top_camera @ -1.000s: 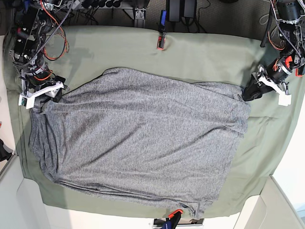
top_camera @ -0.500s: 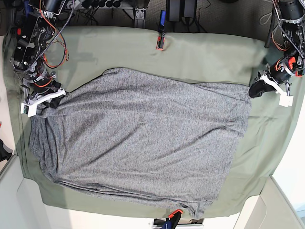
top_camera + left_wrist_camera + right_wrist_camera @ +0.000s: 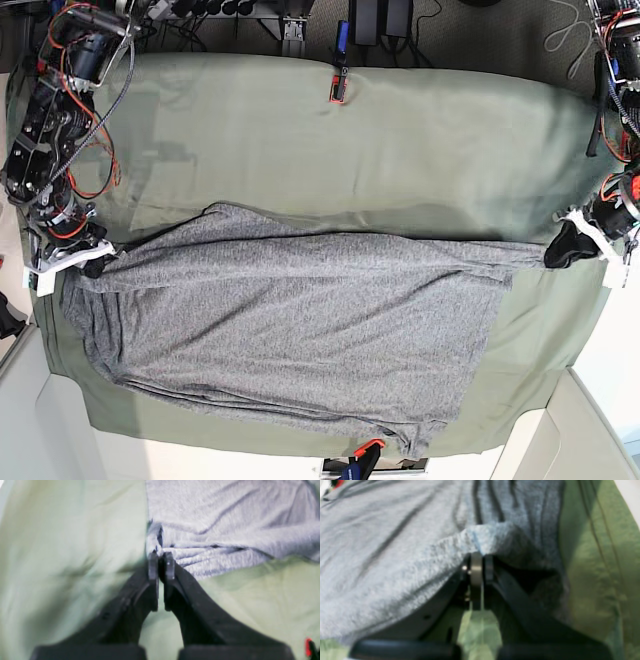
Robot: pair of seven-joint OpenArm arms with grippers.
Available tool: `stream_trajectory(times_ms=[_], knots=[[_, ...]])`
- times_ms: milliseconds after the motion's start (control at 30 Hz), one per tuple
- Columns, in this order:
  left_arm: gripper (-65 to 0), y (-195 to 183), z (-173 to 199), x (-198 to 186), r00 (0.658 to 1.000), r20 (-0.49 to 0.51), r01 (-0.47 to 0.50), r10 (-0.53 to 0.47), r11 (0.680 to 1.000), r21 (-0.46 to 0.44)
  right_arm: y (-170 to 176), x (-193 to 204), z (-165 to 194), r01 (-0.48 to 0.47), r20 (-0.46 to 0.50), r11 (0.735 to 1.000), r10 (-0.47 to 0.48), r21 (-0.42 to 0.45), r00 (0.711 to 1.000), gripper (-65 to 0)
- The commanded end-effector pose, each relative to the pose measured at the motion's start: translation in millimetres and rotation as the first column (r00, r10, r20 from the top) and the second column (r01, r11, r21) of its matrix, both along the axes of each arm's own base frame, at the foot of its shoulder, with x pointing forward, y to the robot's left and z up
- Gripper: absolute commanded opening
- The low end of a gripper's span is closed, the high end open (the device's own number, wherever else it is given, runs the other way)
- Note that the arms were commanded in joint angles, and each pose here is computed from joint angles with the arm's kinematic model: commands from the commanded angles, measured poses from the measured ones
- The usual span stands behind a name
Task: Fold the T-shirt properly
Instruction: 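Drag the held edges across the shirt toward the hem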
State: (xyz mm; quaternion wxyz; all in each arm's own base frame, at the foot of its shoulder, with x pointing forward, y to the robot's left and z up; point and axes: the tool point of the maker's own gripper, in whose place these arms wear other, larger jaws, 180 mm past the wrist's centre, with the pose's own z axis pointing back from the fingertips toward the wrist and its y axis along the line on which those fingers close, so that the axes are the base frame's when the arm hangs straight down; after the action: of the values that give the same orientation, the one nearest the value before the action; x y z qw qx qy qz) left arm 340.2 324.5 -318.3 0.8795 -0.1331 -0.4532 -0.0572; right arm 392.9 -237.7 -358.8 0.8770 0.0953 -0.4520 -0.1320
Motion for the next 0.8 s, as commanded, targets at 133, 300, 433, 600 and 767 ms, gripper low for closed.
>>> stream_trajectory(times_ms=[133,300,433,600,767], knots=[[-65.0,-8,11,43,0.997,0.045,0.063,-0.067,0.994,0.092,-14,33,13,0.026,0.032,0.999,-0.027,0.022,0.999,-65.0],[-65.0,-3,15,80,0.998,0.058,0.031,-0.035,0.998,0.063,-20,42,12,0.035,0.039,0.999,-0.035,0.012,0.999,-65.0],[-65.0,-3,18,104,0.997,0.073,0.028,-0.034,0.996,0.083,-22,47,12,0.036,0.032,0.999,-0.036,-0.006,0.999,-65.0],[-65.0,-9,8,117,0.998,0.027,0.048,-0.052,0.993,0.109,-26,47,13,0.039,0.032,0.999,-0.038,-0.025,0.999,-65.0],[-49.3,-13,3,120,0.999,0.023,0.042,-0.044,0.996,0.081,-28,48,15,0.047,0.050,0.998,-0.044,-0.042,0.998,-65.0]])
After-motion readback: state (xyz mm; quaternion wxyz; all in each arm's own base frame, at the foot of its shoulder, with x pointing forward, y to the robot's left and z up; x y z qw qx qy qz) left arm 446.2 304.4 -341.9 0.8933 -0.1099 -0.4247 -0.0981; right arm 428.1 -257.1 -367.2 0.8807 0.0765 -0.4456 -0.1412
